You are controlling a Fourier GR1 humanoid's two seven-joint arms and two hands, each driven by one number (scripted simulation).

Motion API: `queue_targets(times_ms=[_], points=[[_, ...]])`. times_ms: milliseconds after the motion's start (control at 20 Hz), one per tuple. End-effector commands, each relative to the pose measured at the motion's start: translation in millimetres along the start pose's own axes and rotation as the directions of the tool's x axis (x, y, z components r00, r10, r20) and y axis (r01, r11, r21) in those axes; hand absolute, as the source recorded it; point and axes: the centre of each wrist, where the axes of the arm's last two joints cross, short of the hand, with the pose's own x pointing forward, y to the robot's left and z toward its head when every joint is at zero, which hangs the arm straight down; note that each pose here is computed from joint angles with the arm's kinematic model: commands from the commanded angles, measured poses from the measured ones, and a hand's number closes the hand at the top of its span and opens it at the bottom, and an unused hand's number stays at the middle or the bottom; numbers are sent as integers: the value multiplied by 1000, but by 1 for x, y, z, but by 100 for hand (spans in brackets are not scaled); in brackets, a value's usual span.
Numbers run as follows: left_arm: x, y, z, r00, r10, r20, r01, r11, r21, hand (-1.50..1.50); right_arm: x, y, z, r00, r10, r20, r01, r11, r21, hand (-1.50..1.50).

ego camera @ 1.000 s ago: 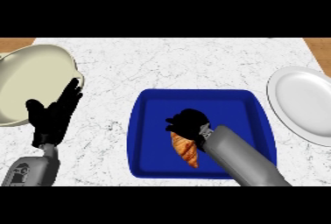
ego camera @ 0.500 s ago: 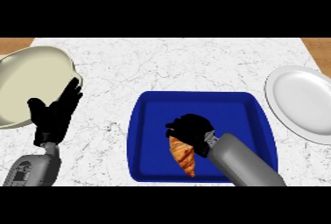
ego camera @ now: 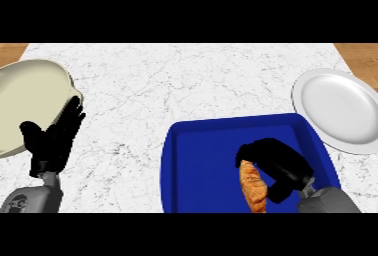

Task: Pick the croissant from the tray and place it in the plate

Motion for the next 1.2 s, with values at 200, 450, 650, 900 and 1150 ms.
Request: queue_targets(times_ms=[200, 450, 650, 900, 1150], points=[[-5, 4, 5, 1000, 3, -3, -3, 1000, 0, 0, -6, -67, 82, 996, 27, -86, -72, 816, -574, 150], [-1, 7, -11, 1000, 5, 22, -5, 1000, -18, 0, -12, -66, 126, 971, -111, -211, -65, 729, -681, 150], [5, -12, -9, 1000, -10, 17, 11, 999, -54, 0, -31, -72, 144, 945, -228, -235, -12, 693, -721, 150], [7, -16, -8, 1000, -16, 27, 18, 998, -62, 0, -94, -89, 179, 911, -307, -275, -3, 662, -750, 150], [4, -36, -6, 999, -1, 33, 3, 998, -69, 0, -137, -105, 175, 886, -339, -318, -17, 660, -751, 150]])
